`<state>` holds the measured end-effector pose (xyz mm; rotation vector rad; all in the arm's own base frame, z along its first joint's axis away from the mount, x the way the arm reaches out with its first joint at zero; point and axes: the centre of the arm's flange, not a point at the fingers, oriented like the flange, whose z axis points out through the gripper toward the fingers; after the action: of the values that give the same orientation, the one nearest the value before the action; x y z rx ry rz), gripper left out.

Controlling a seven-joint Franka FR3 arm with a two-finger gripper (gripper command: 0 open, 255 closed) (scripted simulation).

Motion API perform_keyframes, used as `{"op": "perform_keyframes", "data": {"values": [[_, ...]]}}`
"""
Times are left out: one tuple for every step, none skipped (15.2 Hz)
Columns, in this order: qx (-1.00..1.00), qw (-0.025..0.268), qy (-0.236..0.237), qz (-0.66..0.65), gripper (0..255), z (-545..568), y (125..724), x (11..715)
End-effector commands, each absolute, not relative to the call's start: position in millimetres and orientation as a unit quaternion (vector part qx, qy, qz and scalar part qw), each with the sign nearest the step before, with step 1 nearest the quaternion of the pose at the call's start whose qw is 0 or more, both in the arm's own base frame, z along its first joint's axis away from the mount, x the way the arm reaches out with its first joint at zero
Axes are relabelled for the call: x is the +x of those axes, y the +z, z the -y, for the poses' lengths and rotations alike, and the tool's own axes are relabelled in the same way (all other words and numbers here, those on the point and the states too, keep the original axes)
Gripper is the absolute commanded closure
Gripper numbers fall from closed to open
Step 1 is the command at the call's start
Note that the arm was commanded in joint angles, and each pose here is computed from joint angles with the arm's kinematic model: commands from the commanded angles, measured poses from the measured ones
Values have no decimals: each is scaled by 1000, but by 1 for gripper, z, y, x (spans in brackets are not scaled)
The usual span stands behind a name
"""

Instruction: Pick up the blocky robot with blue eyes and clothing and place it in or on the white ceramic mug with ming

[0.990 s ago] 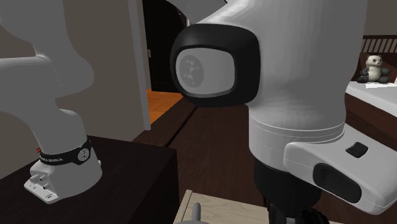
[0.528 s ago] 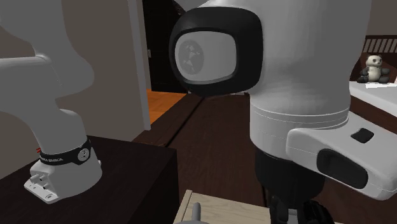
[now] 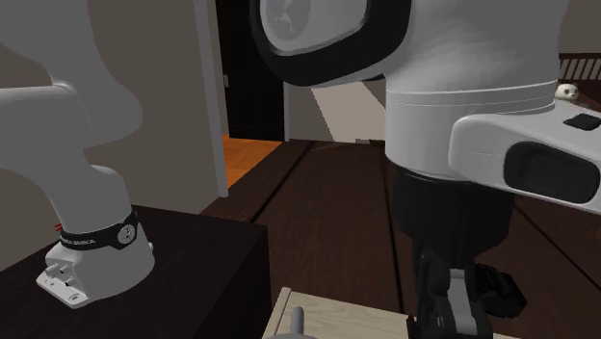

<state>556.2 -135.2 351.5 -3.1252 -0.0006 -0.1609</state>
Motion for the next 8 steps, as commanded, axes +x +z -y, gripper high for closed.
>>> {"op": "perform_keyframes", "data": {"values": [[-999, 6, -51, 0, 255, 135, 362, 556], [-999, 6, -51, 0, 255, 135, 367, 556], [-999, 6, -51, 0, 255, 135, 372, 556], [-999, 6, -51, 0, 255, 135, 378, 556], [-999, 6, -51, 0, 255, 135, 383, 556], [-999, 6, -51, 0, 255, 135, 388, 556], [-999, 6, -51, 0, 255, 135, 393, 556], [-999, 6, -51, 0, 255, 135, 399, 556]]}}
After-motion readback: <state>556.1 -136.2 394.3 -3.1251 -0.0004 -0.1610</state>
